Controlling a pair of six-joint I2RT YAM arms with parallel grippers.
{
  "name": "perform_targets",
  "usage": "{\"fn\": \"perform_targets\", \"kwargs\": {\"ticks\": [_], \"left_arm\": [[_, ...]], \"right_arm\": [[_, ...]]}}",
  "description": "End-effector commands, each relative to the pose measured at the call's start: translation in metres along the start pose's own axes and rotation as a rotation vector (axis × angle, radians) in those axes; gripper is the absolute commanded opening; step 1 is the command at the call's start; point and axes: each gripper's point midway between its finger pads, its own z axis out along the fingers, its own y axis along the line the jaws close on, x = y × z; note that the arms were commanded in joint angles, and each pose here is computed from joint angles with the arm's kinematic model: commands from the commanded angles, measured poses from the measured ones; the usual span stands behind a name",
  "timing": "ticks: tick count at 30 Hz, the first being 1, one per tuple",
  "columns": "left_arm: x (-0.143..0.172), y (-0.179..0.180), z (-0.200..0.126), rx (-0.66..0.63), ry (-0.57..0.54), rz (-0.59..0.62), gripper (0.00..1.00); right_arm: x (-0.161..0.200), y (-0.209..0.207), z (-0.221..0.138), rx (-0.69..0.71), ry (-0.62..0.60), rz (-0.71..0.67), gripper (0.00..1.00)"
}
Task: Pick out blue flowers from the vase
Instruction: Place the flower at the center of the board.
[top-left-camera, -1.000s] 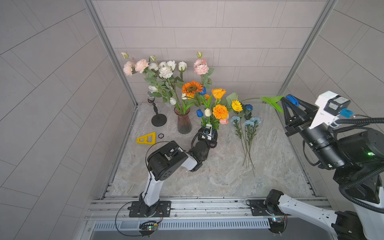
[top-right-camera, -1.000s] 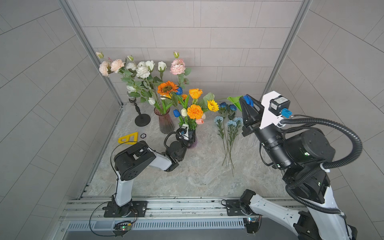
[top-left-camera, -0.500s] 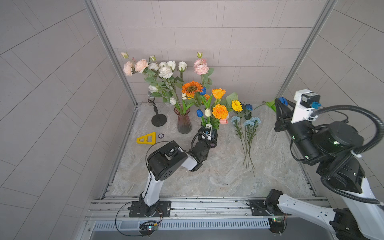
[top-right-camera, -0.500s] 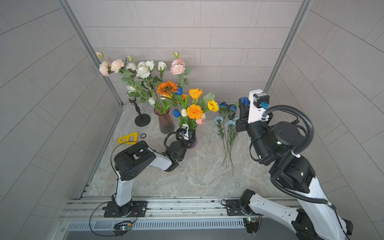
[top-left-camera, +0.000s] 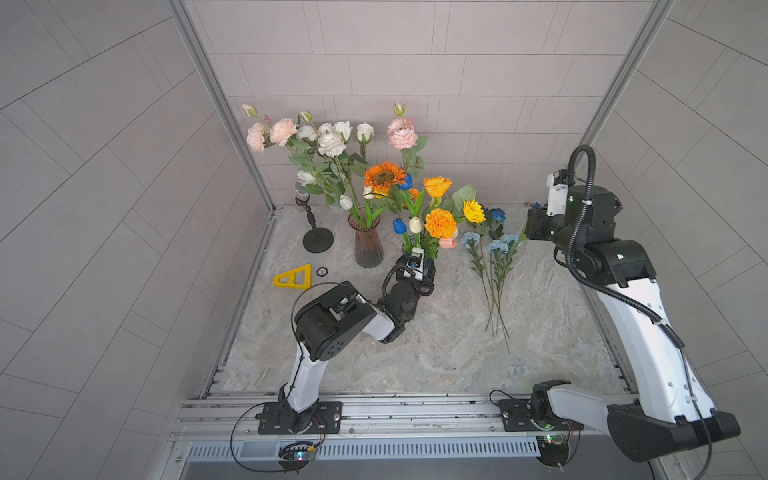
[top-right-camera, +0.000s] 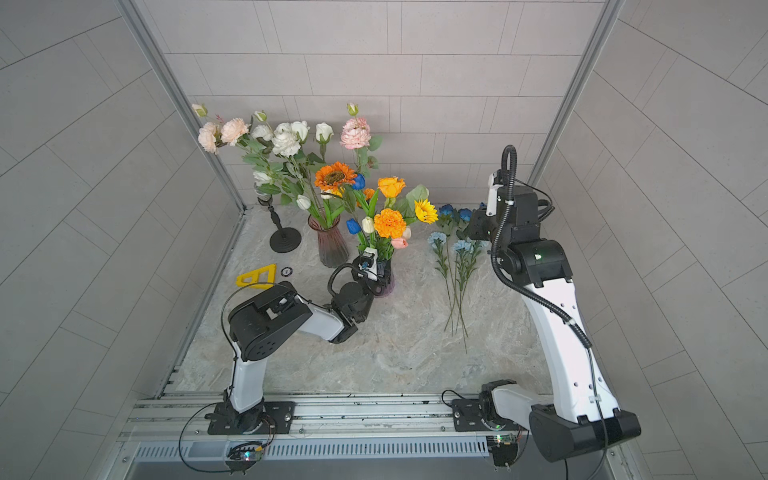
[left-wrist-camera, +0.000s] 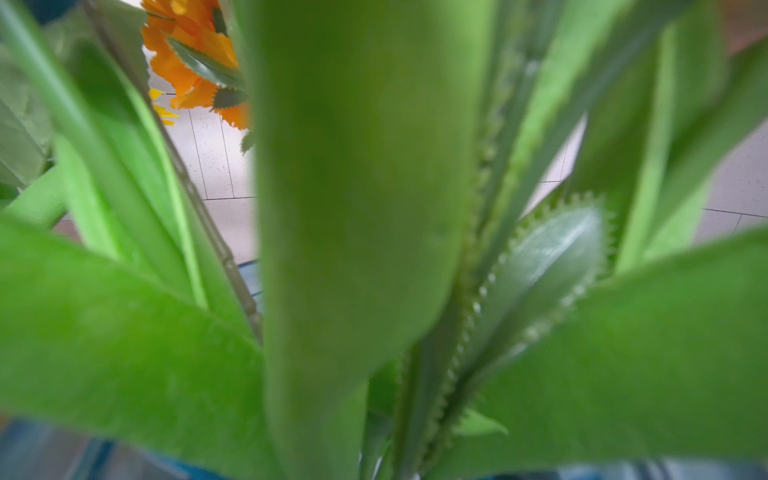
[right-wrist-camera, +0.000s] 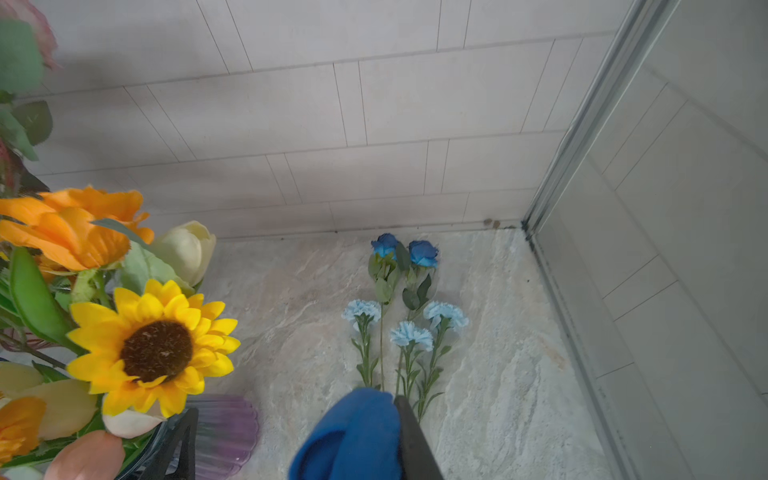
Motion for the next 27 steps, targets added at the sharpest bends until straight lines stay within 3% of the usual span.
{"fn": "perform_targets", "kwargs": {"ticks": [1, 11, 27], "left_arm": [[0.049, 0.001, -0.005, 0.005, 0.135, 0.111, 0.41], [0.049, 0.002, -0.005, 0.003, 0.135, 0.11, 0.41], [0.049, 0.002, -0.005, 0.0, 0.136, 0.108, 0.41]], "right_arm": [[0.031, 0.006, 0.018, -0.088, 0.129, 0.091, 0.18], [0.091, -0.003, 0.103, -0.086, 0.373, 0.098, 0.17], [0.156, -0.005, 0.211, -0.04, 0.587, 0.001, 0.17]]}}
